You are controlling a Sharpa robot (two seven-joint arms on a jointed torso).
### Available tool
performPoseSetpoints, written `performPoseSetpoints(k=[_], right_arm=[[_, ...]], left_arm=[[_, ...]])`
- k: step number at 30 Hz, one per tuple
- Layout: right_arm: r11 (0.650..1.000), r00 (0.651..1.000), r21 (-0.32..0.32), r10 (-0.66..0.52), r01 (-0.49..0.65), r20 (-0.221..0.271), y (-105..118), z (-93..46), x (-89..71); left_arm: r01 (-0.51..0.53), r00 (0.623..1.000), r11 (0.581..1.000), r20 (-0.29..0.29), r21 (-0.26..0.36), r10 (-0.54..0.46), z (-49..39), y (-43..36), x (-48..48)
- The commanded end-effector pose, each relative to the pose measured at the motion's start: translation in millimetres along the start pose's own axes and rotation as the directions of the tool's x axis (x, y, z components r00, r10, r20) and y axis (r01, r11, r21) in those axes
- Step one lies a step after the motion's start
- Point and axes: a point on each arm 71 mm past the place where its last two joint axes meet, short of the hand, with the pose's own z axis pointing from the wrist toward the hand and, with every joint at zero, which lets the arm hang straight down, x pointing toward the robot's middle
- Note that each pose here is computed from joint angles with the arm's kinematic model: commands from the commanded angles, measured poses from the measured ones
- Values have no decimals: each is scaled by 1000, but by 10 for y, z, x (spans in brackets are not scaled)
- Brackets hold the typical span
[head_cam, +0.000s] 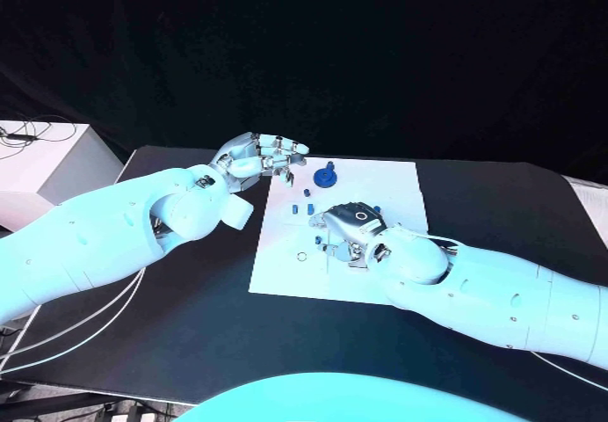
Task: Assemble the parts on the task board
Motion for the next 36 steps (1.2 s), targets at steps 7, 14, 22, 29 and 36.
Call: performPoseSetpoints(k=[7,14,22,29,36], right_arm=[[999,1000,45,20,-21,14,-140,-150,-38],[988,992,100,122,-120,-16,-390,-286,-300],[975,989,177,141,-133,-33,-842,-366,-700],[972,993,211,113,-103,-34,-1057,-355,-791],[974,995,216,83,-68,-62,-1116,-295,-782]], left_arm=[[2,1000,1000,-12,5,-2,4,-5,11],[-5,1000,1000,-10,2,5,-4,-2,-6],[-9,1000,1000,-5,1,9,-1,9,-28],[-6,1000,1000,-5,0,6,5,17,-31],[-5,1000,1000,-5,0,5,2,19,-34]])
